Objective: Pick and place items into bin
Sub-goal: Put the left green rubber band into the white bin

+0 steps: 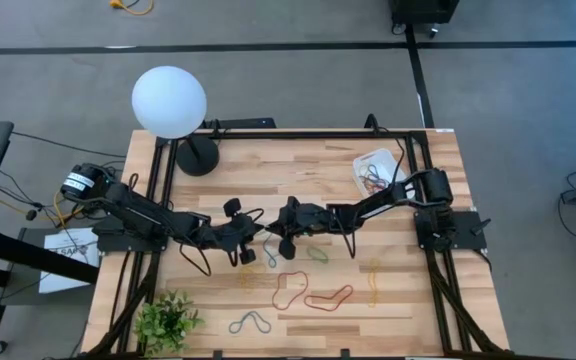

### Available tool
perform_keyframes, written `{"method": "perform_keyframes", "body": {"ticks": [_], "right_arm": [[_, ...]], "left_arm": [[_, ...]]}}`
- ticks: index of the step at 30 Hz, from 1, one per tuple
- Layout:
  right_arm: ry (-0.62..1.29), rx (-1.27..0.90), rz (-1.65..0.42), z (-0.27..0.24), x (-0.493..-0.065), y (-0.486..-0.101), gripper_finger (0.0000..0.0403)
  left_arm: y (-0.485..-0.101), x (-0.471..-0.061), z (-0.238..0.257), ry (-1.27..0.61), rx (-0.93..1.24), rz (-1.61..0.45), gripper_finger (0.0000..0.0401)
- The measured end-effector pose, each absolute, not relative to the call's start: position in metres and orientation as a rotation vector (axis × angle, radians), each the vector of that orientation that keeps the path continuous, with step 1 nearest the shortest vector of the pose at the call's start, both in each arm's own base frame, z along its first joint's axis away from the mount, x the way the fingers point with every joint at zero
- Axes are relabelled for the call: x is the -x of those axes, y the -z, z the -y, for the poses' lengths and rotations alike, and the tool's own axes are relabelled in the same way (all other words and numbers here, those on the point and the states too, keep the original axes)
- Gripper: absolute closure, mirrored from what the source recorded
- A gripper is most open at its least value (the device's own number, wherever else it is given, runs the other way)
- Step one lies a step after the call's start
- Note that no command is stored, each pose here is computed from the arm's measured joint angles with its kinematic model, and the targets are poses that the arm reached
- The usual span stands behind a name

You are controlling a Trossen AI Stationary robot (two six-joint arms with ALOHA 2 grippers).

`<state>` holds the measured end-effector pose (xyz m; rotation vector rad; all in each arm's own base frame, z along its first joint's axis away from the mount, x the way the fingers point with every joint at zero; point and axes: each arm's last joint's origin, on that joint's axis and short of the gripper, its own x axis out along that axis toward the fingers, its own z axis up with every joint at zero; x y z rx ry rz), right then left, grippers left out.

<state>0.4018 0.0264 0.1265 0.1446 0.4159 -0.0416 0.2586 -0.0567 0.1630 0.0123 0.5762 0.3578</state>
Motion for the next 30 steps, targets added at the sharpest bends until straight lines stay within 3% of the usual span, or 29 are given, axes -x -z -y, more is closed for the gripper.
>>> {"method": "perform_keyframes", "body": {"ticks": [13, 21, 30], "right_arm": [[0.083, -0.127, -0.490, -0.022, -0.399, -0.120, 0.0399], [0.250, -0.072, -0.560, -0.003, -0.394, -0.115, 0.0396], [0.699, 0.135, -0.758, 0.010, -0.351, -0.163, 0.0398]], "left_arm": [[-0.163, -0.258, 0.056, -0.395, -0.017, -0.567, 0.0330], [-0.163, -0.258, 0.055, -0.405, 0.008, -0.561, 0.0323], [-0.163, -0.258, 0.055, -0.412, 0.005, -0.562, 0.0323]]}}
